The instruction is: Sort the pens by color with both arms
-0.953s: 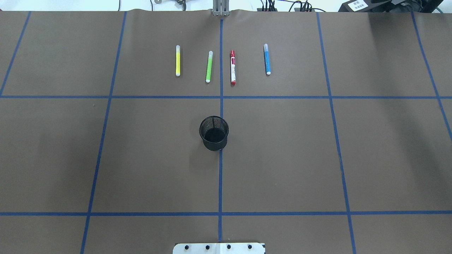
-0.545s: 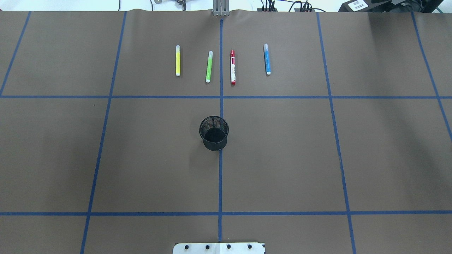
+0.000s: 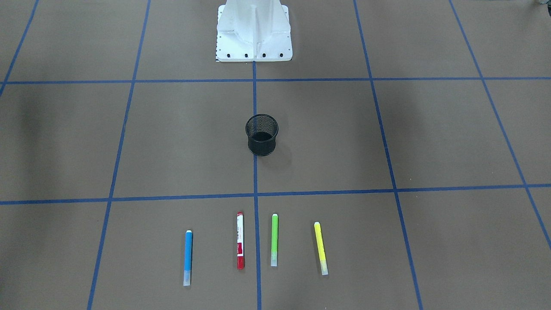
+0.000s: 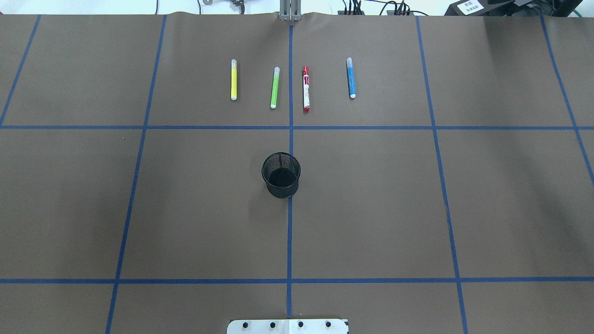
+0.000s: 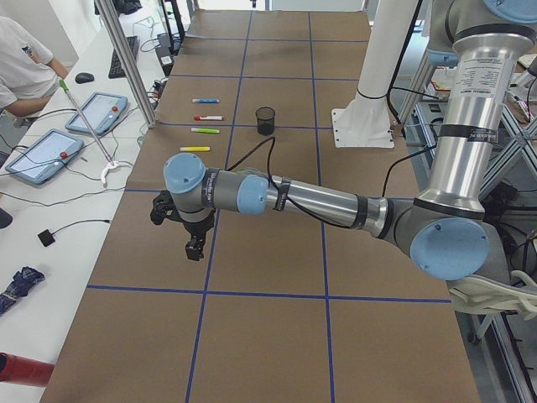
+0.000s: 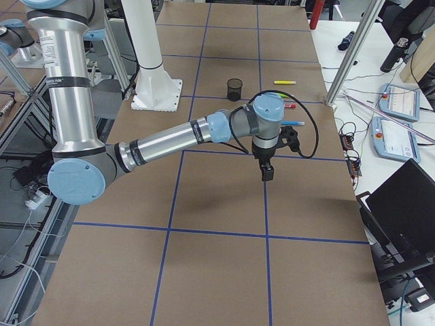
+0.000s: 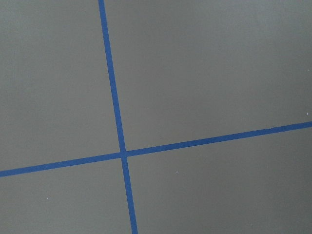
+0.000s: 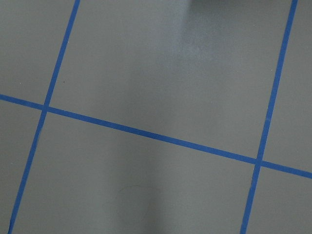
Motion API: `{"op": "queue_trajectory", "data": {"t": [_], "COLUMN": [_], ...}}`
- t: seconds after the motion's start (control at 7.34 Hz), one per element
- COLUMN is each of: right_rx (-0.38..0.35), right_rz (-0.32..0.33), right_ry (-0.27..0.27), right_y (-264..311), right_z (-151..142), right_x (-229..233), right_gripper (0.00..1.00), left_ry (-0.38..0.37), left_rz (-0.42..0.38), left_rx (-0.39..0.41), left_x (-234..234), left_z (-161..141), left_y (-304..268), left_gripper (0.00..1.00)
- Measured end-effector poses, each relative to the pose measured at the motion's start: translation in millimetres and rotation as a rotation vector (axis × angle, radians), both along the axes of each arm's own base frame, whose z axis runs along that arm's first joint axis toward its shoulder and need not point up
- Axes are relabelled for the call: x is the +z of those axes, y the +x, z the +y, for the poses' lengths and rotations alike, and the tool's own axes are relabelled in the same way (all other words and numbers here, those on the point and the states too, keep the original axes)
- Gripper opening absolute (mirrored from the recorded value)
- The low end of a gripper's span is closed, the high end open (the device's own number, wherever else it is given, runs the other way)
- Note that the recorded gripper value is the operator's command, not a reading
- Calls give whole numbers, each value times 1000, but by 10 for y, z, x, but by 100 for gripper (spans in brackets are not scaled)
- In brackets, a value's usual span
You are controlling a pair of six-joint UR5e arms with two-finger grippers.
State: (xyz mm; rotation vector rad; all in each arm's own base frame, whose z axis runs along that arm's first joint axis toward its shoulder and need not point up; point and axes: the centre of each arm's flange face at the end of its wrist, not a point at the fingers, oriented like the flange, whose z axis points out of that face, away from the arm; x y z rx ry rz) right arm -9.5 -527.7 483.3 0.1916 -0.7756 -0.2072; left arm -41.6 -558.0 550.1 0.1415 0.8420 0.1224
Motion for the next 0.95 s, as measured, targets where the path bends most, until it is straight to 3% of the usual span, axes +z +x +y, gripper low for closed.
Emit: {"op": "queue_trajectory", "data": {"t": [0.95], "right_rx": [-4], "right_rz": [17], "right_ry": [10], "right_y": [-52], "right_z": [-48], "right_x": [-41], "right_gripper": [100], "left_ry": [-1], "left_rz": [-3], "left_rx": [0], "left_x": [10], "left_z": [13], "left_y": [-2], "left_gripper": [100]}}
